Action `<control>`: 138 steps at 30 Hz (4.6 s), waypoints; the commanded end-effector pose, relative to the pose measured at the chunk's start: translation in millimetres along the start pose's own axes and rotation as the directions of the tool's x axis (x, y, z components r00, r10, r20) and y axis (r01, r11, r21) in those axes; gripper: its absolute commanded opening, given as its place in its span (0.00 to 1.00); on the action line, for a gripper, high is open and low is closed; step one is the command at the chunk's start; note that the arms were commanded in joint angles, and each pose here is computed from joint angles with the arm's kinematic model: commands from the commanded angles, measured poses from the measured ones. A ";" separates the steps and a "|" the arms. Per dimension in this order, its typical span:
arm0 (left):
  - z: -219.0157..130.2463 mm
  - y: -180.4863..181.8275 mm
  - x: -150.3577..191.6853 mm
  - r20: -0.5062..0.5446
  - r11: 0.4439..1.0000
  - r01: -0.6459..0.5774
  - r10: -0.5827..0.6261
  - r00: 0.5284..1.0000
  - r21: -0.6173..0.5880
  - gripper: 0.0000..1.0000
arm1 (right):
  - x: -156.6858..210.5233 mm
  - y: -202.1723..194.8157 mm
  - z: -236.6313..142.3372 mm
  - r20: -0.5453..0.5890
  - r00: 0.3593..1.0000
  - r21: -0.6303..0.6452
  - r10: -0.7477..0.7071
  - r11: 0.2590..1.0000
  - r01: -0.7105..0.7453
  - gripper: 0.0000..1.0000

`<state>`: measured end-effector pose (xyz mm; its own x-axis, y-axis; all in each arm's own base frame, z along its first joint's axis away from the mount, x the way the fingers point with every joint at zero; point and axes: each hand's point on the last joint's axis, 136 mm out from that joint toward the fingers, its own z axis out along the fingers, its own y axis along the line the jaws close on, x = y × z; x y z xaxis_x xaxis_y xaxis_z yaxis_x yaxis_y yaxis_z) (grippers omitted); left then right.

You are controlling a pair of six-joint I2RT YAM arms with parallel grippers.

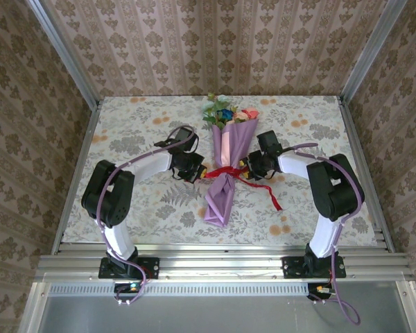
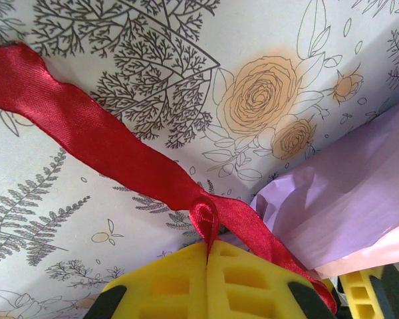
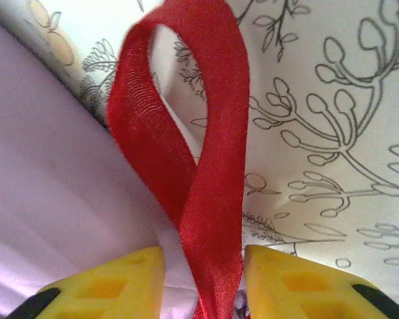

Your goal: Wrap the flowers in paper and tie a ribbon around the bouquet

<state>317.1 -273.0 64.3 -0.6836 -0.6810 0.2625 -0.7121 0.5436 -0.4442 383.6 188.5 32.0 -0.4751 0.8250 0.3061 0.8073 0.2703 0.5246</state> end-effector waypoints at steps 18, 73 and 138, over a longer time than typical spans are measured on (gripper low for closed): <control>-21.3 1.1 -15.4 0.047 0.995 -0.098 0.099 0.994 -0.035 0.00 | -12.7 -5.0 -30.8 0.155 0.988 0.013 0.008 1.000 -0.010 0.00; -21.3 25.1 -27.1 0.032 0.996 0.071 -0.069 0.997 -0.062 0.70 | -46.1 -15.8 -46.6 0.200 0.980 -0.016 -0.012 1.000 0.016 0.00; 3.9 64.5 -99.3 0.173 0.890 0.457 -0.448 0.877 -0.010 0.00 | -85.8 -28.3 -62.2 0.299 0.954 -0.002 0.002 1.000 -0.002 0.00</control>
<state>344.7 -209.1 20.7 -0.3156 -0.8683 0.3828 -0.9284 0.1992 -0.3137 383.4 99.1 46.1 -0.3798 0.9187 0.1081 0.7914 0.2622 0.5522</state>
